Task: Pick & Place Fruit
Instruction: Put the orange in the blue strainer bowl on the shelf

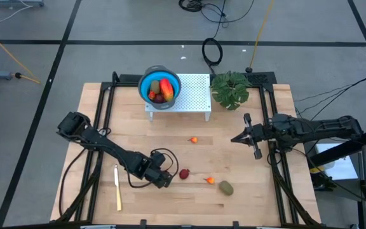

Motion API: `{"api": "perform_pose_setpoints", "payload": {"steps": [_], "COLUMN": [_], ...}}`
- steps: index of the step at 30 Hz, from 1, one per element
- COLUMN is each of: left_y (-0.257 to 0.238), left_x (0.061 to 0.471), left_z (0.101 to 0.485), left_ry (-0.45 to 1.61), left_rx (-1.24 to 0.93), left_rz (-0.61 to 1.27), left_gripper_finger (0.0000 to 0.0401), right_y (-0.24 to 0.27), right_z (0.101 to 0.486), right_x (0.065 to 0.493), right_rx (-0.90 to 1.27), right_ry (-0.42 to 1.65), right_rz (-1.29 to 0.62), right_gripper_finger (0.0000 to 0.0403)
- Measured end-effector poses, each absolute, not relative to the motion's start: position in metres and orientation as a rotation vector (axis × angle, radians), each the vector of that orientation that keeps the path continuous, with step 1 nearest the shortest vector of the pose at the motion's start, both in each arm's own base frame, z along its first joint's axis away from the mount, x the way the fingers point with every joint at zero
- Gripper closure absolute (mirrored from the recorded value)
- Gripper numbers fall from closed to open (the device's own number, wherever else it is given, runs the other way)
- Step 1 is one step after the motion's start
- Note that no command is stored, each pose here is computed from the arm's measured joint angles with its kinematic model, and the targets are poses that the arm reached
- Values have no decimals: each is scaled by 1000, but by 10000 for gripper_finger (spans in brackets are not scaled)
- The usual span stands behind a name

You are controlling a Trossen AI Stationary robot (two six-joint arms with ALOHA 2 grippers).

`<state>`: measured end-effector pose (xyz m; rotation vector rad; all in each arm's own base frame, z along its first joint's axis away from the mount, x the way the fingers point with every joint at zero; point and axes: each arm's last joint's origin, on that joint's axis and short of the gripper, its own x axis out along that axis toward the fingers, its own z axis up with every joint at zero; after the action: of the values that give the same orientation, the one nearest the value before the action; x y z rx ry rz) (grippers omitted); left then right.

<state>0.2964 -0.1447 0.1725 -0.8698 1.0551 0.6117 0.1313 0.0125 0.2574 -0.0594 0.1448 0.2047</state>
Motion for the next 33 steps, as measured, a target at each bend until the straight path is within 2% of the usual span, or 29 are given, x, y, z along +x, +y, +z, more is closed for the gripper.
{"api": "perform_pose_setpoints", "payload": {"steps": [12,20,27,33], "left_y": [-144,-142,-136,-134], "left_x": [297,297,302,304], "left_z": [173,171,161,157], "left_ry": [1033,1034,1082,1112], "left_rx": [-849,-833,-835,-841], "left_rz": [621,629,644,640], "left_gripper_finger": [102,102,102,103], "right_y": [9,9,9,8], "right_z": [264,235,210,205], "right_x": [106,99,99,95], "right_rx": [-50,29,37,40], "right_ry": [61,63,-36,-59], "right_rz": [142,140,141,141], "right_gripper_finger": [403,403,403,403]}}
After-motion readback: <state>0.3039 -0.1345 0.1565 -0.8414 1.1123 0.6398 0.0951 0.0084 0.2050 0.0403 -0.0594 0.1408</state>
